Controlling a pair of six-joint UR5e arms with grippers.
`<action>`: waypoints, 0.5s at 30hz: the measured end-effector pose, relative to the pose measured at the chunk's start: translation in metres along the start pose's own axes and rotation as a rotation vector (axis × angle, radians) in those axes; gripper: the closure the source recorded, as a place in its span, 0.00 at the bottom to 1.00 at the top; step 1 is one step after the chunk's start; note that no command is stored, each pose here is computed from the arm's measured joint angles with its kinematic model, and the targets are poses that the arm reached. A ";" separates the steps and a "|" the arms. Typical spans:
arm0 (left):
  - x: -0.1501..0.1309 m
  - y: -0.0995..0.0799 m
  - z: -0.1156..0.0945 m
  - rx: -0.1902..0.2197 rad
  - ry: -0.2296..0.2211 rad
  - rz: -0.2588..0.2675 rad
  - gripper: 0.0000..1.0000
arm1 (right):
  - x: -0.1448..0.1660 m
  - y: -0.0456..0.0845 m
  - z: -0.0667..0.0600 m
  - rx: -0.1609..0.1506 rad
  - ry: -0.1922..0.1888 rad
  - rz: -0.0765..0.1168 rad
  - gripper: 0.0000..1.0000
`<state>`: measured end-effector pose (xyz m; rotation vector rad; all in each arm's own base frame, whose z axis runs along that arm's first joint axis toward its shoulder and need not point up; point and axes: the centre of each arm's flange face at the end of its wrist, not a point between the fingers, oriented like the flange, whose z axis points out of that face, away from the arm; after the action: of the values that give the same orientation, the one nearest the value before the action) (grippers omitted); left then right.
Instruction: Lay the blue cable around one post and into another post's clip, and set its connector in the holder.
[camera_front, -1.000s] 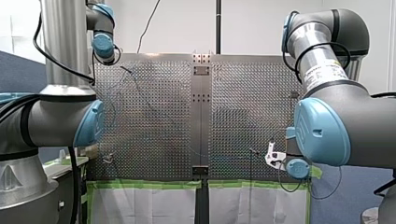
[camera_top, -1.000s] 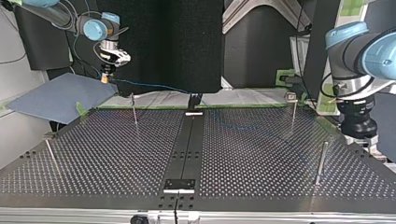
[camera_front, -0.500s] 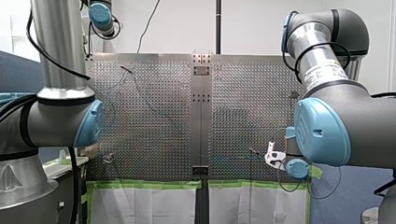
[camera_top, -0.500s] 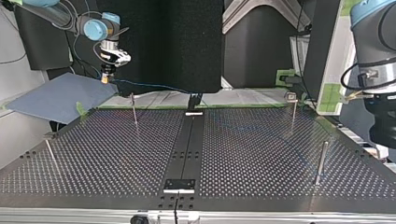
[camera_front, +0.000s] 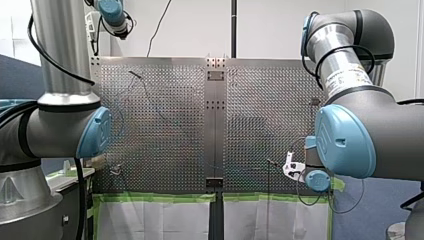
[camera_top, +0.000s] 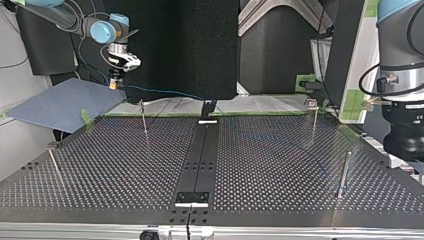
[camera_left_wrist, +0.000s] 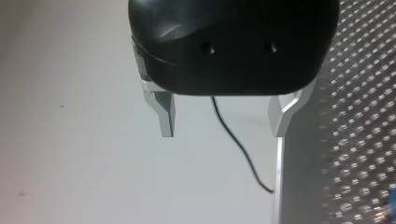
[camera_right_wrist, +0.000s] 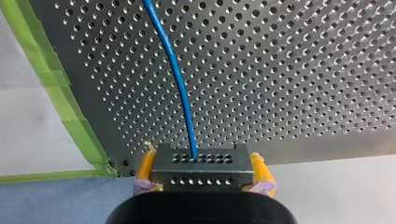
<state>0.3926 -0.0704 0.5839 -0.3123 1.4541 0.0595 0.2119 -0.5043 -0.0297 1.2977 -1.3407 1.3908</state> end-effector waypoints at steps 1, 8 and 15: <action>0.002 -0.001 -0.001 0.002 0.015 0.002 0.01 | 0.000 0.000 0.000 0.000 0.000 0.001 1.00; 0.012 -0.007 -0.008 0.012 0.086 0.008 0.01 | 0.000 0.000 0.000 0.000 -0.001 0.003 1.00; 0.019 -0.010 -0.018 0.005 0.148 0.017 0.01 | 0.000 0.000 0.000 0.001 0.000 0.010 1.00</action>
<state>0.3802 -0.0872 0.5656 -0.3057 1.6040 0.0474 0.2123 -0.5042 -0.0295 1.2932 -1.3480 1.3980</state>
